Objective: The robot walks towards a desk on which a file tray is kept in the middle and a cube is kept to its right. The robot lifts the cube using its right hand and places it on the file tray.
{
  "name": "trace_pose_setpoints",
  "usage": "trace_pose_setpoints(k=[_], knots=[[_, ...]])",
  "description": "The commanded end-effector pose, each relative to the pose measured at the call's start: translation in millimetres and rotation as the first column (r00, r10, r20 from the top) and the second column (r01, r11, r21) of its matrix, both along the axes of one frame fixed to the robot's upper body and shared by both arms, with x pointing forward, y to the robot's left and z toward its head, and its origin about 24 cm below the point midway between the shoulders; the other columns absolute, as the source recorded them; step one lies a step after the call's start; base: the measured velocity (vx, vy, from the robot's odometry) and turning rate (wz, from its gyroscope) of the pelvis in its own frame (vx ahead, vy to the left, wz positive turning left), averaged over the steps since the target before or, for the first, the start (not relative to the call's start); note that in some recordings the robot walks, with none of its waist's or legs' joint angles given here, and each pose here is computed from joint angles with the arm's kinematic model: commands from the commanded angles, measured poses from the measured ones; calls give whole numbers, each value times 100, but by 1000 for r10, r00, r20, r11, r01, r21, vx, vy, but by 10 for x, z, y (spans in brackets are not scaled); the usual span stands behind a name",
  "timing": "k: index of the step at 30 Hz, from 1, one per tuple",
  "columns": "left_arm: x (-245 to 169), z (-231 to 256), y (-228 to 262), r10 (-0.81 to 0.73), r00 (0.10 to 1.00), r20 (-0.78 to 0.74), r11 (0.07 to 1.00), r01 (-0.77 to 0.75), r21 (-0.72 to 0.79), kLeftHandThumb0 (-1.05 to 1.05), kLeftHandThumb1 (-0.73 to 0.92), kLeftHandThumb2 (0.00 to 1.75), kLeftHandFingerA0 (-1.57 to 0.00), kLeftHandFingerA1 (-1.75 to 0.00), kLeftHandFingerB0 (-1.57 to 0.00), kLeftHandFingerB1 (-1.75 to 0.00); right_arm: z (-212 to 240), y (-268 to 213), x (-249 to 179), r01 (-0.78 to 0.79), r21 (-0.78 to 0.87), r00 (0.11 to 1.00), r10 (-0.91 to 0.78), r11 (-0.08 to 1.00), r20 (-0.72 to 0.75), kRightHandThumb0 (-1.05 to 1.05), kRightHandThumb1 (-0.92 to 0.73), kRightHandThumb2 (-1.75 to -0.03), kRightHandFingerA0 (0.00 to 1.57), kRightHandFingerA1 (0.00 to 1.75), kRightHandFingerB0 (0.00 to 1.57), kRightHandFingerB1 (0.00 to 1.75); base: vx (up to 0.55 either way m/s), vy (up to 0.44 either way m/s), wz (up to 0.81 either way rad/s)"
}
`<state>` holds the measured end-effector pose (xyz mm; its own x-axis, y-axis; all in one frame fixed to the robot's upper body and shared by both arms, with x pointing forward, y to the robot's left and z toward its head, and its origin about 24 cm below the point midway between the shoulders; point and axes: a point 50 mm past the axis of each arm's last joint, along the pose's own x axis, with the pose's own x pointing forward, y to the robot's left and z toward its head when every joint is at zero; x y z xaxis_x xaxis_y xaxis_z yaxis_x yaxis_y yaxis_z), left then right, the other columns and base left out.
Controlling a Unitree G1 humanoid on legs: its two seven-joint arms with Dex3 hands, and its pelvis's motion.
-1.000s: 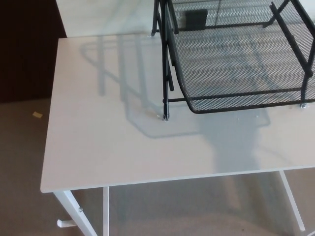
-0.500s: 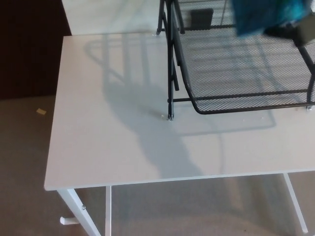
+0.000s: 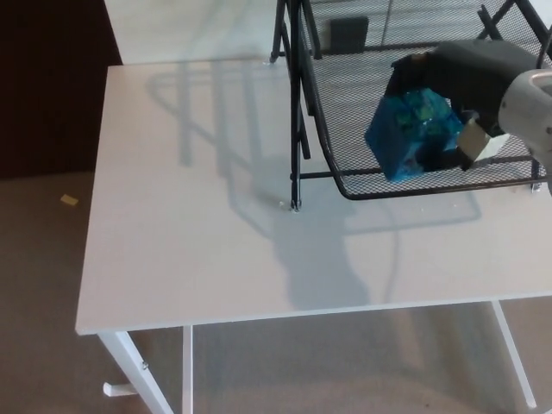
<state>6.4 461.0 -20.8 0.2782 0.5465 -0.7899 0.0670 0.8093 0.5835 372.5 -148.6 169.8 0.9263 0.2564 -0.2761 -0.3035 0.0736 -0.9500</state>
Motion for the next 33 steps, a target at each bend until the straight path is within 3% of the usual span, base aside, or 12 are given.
trace_pose_setpoints(k=[1, 3, 4, 5, 6, 7, 9, 10, 11, 12, 28, 33], knots=[[16, 15, 5, -20, 1000, 13, 1000, 20, 12, -105, 91, 72, -51, -100, -34, -85, -139, -139, 54, 87, -61, 993, -82, 994, 82, -24, -61, -72, 92, 127, 94, 70, 0, 0, 0], [16, 26, 13, -22, 1000, 14, 1000, 22, 13, -105, 92, 70, -51, -97, -34, -82, -137, -143, 57, 77, -21, 978, -72, 997, 194, -26, -62, -64, 90, 133, 87, 65, 0, 0, 0], [17, 25, 14, -16, 1000, 14, 1000, 16, 12, -105, 91, 70, -51, -98, -34, -82, -138, -155, 50, 69, -22, 975, -62, 997, 212, -26, -72, -63, 79, 140, 71, 53, 0, 0, 0], [19, 26, 14, -16, 1000, 15, 1000, 16, 11, -105, 91, 71, -51, -98, -34, -83, -127, -164, 48, 71, -24, 975, -64, 997, 211, -30, -71, -62, 60, 113, 53, 43, 0, 0, 0], [18, 23, 12, -19, 1000, 10, 1000, 19, 11, -104, 92, 71, -51, -98, -34, -82, -106, -163, 48, 75, -39, 974, -65, 996, 217, -37, -63, -62, 3, 36, 27, 35, 0, 0, 0], [17, 18, 8, -21, 1000, 6, 1000, 21, 7, -104, 91, 71, -51, -98, -34, -83, -76, -163, 51, 84, -54, 967, -69, 995, 245, -49, -52, -72, 0, 5, 18, 40, 0, 0, 0], [17, 18, 8, -20, 1000, 7, 1000, 20, 6, -104, 91, 71, -51, -98, -34, -83, -76, -165, 53, 86, -52, 965, -71, 995, 254, -49, -52, -72, 0, 5, 18, 40, 0, 0, 0], [7, 13, 3, -25, 1000, 7, 1000, 25, 10, -105, 91, 72, -51, -99, -34, -84, 52, -137, 54, 88, -68, 970, -70, 994, 235, -66, -48, -69, 0, 0, 4, 28, 0, 0, 0], [6, 12, 2, -27, 1000, 5, 1000, 27, 10, -105, 92, 71, -53, -98, -35, -82, 86, -134, 50, 79, -91, 967, -54, 993, 248, -62, -47, -65, 0, 0, 2, 19, 0, 0, 0], [6, 10, 3, -24, 1000, 1, 1000, 24, 11, -105, 92, 71, -52, -99, -35, -83, 156, -134, 41, 59, -106, 968, -31, 993, 248, -84, -46, -74, 0, 20, 7, 2, 0, 0, 0], [0, -12, -7, 6, 1000, 13, 1000, -6, -9, -105, 91, 72, -48, -99, -31, -83, 856, -370, -345, -2, 45, 970, -9, 999, 243, -82, -50, -86, 0, 18, 0, 0, 0, 0, 0], [13, 10, 3, -16, 1000, 8, 1000, 16, -5, -104, 91, 77, -46, -95, -33, -82, 1253, -1180, -1147, 113, 286, 925, -206, 951, 320, -92, -53, -82, 0, 13, 0, 0, 0, 0, 0]])
